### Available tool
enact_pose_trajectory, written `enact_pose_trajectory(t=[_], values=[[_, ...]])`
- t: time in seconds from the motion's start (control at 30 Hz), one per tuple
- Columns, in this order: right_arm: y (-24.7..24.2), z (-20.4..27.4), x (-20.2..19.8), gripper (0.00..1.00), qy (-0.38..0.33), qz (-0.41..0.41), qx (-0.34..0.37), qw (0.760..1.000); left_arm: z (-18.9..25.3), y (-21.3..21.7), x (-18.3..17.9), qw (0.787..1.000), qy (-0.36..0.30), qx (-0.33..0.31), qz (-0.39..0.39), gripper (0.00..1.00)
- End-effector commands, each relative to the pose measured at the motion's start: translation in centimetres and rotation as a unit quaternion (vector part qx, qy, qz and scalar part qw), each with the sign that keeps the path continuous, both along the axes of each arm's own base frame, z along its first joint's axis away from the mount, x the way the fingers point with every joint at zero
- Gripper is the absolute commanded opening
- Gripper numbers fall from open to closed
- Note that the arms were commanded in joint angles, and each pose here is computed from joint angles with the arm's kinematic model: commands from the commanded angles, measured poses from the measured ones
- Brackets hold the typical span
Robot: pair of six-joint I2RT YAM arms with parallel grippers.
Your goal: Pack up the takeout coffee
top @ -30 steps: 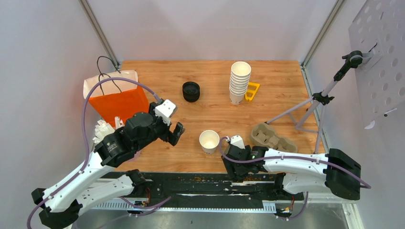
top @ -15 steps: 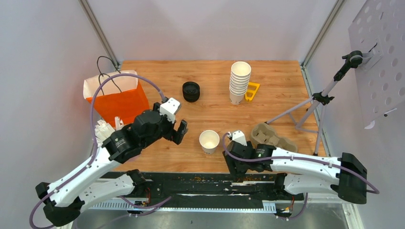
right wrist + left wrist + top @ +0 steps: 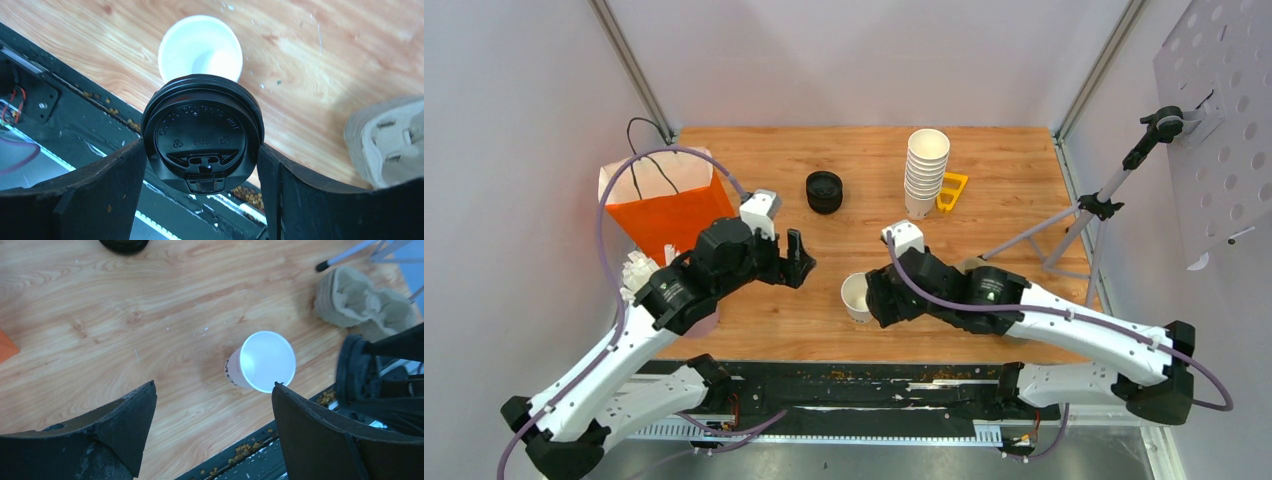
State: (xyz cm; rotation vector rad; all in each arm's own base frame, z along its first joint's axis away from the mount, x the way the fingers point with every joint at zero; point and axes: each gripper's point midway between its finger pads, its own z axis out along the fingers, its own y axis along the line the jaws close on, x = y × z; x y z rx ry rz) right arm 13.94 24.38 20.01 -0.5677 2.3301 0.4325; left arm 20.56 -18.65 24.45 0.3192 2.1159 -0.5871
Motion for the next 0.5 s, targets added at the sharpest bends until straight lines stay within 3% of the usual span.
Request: enact_pose_trajectory(t=[0.0,0.23,0.47], values=[[2.3,2.3,2.4,0.76,-0.041,0.021,-0.021,0.999,5.4,1.6,0.2,0.996,-0.057,-0.056,0.047,0.91],[5.5,2.0,4.8,0.77,-0.02,0.039,-0.043,0.998,9.6,5.0,-0.8,0.984,-0.127,-0.082,0.088,0.94],[6.5,-0.2,6.4,0.78,0.016,0.044,-0.069,0.997,9.8,6.6,-1.4,0.981,-0.14,-0.078,0.109,0.94]])
